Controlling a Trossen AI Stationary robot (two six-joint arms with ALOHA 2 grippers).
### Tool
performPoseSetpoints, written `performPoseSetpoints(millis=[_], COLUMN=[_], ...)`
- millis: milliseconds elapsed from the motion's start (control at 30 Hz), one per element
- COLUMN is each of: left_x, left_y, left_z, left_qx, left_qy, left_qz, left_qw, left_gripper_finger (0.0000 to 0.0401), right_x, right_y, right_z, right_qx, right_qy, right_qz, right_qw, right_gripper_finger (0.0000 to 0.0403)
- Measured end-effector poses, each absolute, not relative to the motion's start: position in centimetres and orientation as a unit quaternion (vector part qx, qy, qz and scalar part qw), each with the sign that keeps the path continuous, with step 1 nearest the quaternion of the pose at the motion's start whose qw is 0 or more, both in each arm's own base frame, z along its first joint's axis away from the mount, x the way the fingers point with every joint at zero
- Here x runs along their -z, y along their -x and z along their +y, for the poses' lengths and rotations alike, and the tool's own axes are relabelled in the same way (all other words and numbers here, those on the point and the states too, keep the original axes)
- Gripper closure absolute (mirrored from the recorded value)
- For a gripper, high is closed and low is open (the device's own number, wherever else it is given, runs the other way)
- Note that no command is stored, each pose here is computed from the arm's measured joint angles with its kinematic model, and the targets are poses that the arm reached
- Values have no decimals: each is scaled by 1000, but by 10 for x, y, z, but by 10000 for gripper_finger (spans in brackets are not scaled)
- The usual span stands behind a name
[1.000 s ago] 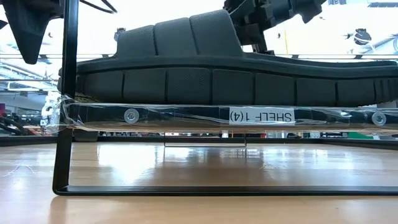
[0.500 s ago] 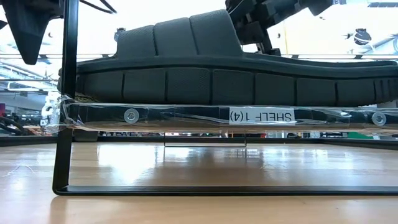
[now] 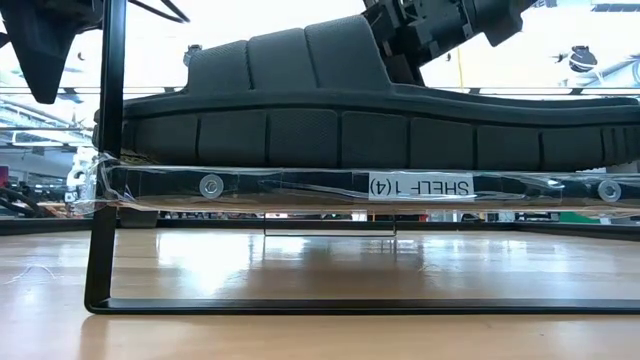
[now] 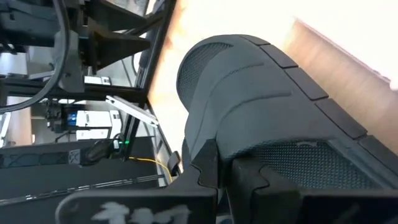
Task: Pick and place slides into the shelf
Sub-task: Put the black slide on the shelf
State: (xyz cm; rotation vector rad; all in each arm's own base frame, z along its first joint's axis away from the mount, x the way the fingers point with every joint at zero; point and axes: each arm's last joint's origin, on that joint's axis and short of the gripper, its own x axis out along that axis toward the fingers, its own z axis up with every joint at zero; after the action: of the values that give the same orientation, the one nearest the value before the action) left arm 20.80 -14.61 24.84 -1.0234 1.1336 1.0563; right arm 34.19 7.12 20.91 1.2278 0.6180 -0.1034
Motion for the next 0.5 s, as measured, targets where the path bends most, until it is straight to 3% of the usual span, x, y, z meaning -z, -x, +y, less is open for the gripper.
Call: performPoseSetpoints(millis=[500], left_x=[-249], left_y=[-208], left_z=[-146], left_qx=[-453], left_qy=[438], left_qz=[491], left_qw=[602], left_gripper_finger=[146], right_x=[-198], right_y=[-347], right_z=[74], right_qx=[36], right_qy=[-582], right_qz=[303], right_qw=[754], right_gripper_finger=[403])
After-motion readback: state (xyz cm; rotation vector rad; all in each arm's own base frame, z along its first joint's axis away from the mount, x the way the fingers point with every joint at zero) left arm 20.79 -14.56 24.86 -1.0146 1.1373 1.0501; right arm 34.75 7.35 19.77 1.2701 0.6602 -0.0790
